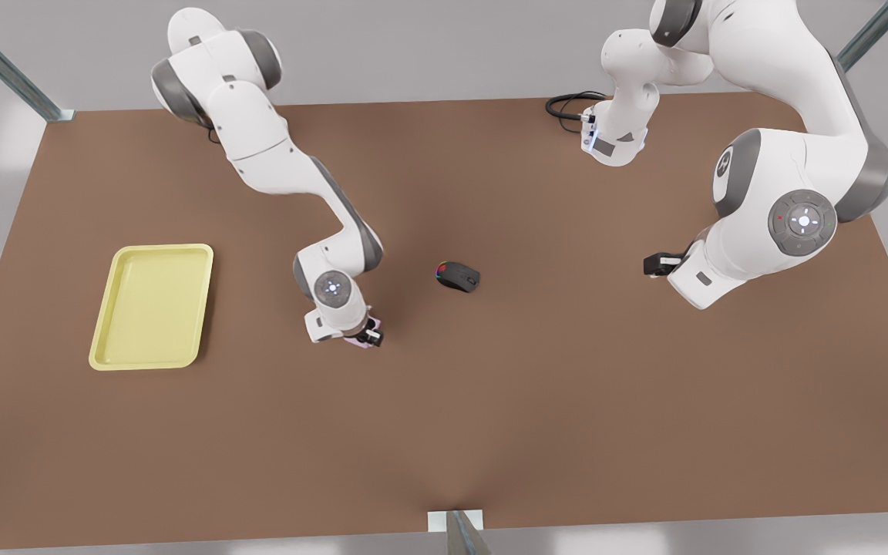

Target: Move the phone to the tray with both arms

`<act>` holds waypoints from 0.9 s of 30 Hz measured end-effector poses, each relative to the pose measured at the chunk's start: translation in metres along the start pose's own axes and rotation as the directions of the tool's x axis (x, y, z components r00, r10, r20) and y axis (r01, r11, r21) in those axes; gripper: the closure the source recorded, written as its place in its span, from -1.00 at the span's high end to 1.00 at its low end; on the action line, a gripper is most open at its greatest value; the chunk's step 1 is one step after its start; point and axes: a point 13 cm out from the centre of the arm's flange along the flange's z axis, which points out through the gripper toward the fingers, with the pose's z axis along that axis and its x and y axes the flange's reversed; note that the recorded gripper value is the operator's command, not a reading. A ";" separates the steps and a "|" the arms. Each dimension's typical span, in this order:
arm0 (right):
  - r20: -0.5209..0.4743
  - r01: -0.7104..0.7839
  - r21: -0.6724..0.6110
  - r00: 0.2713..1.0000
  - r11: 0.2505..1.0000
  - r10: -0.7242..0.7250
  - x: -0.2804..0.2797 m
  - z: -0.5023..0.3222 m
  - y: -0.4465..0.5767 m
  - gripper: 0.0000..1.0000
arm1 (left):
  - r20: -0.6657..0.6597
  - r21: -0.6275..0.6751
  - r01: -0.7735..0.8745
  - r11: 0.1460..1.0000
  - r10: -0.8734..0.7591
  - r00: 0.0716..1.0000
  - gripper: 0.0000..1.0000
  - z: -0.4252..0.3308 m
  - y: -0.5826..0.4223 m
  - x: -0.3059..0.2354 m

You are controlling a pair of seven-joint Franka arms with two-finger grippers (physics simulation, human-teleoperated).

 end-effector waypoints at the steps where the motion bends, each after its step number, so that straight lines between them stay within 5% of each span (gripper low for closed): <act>1: 0.003 -0.008 -0.007 1.000 1.000 0.008 -0.007 -0.011 -0.003 0.54 | 0.001 0.000 0.000 1.000 0.000 1.000 1.00 -0.001 0.000 0.000; 13: -0.118 -0.166 0.071 0.978 0.984 0.173 -0.120 -0.047 -0.231 0.54 | 0.005 0.003 0.004 1.000 -0.004 1.000 1.00 -0.001 -0.003 -0.001; 22: -0.146 -0.101 0.065 0.983 0.993 0.110 -0.170 -0.059 -0.413 0.54 | 0.004 0.003 0.007 1.000 -0.007 1.000 1.00 0.000 -0.005 -0.001; 24: -0.150 -0.040 0.062 0.987 0.997 0.049 -0.172 -0.060 -0.428 1.00 | 0.004 0.003 0.007 1.000 -0.007 1.000 1.00 0.000 -0.006 -0.001; 27: -0.155 0.061 0.047 0.987 0.997 -0.053 -0.173 -0.063 -0.431 1.00 | 0.005 0.003 0.008 1.000 -0.008 1.000 1.00 0.000 -0.006 -0.001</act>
